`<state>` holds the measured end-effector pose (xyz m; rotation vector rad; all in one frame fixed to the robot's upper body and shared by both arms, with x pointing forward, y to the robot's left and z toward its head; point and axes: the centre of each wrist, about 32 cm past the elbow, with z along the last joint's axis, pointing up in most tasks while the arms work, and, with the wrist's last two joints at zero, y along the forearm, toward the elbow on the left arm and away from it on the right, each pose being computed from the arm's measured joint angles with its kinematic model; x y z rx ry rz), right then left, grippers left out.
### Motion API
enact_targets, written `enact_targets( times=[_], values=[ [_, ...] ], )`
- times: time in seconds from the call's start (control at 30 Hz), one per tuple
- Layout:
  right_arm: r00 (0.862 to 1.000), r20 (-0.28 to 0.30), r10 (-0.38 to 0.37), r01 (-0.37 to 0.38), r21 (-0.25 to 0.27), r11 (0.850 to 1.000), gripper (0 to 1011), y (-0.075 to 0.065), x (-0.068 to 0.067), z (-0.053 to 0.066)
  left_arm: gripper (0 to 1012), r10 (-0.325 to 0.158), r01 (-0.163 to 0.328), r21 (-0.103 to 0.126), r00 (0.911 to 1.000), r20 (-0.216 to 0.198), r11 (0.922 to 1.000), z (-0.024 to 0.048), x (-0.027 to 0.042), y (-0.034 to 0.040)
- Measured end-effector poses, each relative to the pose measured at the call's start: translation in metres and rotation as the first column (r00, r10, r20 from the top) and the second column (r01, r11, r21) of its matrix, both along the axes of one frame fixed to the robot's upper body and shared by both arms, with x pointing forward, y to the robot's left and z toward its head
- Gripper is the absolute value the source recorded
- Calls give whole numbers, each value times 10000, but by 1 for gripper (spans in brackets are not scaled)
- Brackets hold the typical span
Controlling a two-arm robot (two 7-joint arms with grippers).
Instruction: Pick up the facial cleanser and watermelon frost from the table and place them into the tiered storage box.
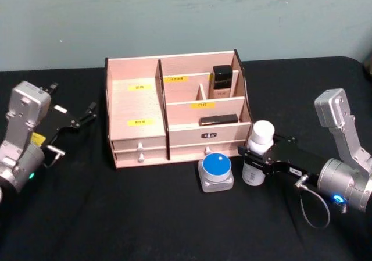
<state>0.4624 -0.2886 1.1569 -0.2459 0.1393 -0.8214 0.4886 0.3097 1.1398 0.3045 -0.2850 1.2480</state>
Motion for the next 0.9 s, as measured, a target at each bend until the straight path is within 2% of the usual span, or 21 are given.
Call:
enact_targets(
  times=[0.27,0.43,0.6,0.9],
  values=[
    [10000,7,40,-40,33,10000,607,-29,-27,24,1010,-1,1,0,10000,0,10000,0,0,0],
    [9998,137,131,-131,-65,9999,607,-53,-65,96,1010,0,0,1,10000,0,10000,0,0,0],
    [9995,252,186,-183,-120,9998,607,-77,-99,187,1010,0,0,1,10000,0,10000,0,0,0],
    [9970,728,260,-254,-90,9996,607,-93,-130,469,1010,0,0,1,10000,0,10000,0,0,0]
  ],
)
